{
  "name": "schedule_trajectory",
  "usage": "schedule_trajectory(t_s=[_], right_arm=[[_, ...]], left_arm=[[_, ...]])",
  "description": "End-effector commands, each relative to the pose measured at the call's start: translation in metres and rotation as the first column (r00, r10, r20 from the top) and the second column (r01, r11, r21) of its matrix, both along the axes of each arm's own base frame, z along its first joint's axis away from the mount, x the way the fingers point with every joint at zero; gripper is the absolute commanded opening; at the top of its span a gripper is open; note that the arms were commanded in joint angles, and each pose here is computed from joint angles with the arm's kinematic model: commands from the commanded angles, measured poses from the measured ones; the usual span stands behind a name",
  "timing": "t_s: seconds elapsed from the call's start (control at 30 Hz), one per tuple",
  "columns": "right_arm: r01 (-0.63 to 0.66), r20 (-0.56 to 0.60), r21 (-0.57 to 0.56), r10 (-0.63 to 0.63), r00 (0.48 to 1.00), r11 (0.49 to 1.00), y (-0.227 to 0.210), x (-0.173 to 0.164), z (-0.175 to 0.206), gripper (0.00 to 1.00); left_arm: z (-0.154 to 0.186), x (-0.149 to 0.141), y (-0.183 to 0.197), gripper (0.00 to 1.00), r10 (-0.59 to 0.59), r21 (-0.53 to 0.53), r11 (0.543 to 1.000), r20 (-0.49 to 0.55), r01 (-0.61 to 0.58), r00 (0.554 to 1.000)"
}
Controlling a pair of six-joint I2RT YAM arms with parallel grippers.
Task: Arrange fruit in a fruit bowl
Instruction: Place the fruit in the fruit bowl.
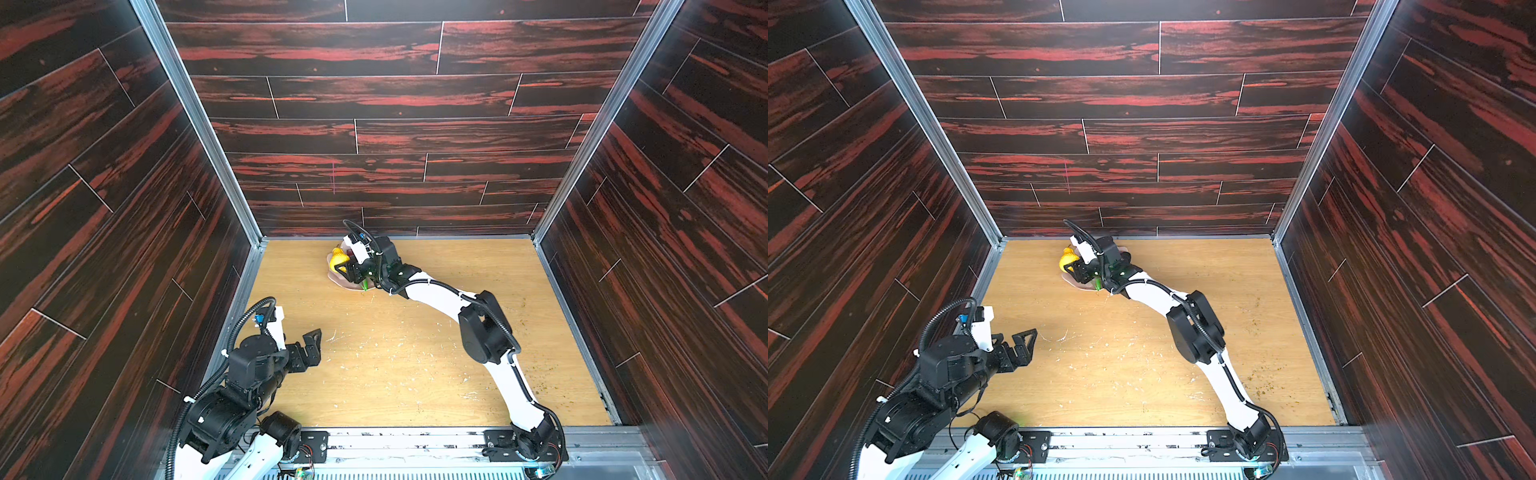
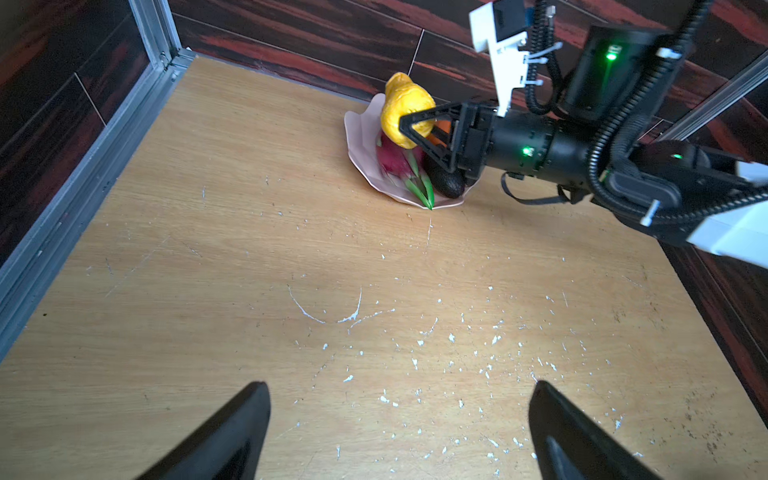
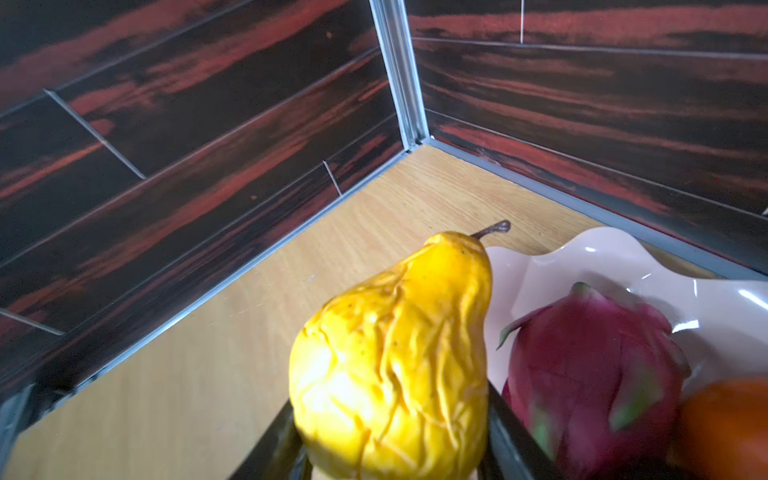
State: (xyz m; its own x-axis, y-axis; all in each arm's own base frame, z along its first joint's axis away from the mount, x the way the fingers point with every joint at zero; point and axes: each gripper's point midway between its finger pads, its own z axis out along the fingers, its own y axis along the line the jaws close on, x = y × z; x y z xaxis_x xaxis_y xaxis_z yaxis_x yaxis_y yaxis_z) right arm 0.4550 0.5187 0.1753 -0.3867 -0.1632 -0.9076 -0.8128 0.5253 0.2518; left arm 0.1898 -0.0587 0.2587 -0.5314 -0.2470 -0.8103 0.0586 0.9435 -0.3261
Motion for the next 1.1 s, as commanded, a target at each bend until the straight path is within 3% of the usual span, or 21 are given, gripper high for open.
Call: schedule_trajectory(t_s=[0.0, 0.37, 0.83, 1.07], right_arm=[[0.011, -0.057, -0.099, -0.017, 0.998, 0.995, 0.005, 0.004, -0.054, 0.5], [0.04, -0.071, -0.183, -0.054, 0.996, 0.982, 0.003, 0.015, -0.089, 0.5], [0.01, -0.109, -0.25, -0.039, 0.993, 0.968, 0.0, 0.009, -0.101, 0.54], [0.007, -0.106, -0.259, -0.035, 0.994, 0.966, 0.0, 0.007, -0.096, 0.63]], left_arm=[[-0.003, 0.003, -0.004, 1.0, -0.017, -0.003, 1.0, 0.001, 0.017, 1.0], [-0.007, 0.006, -0.008, 0.99, -0.039, 0.009, 0.999, -0.004, 0.039, 0.999], [-0.008, 0.006, -0.011, 0.99, -0.054, 0.004, 0.999, -0.005, 0.054, 0.999], [-0.007, 0.006, -0.013, 1.0, -0.061, -0.001, 0.998, -0.003, 0.061, 0.998]])
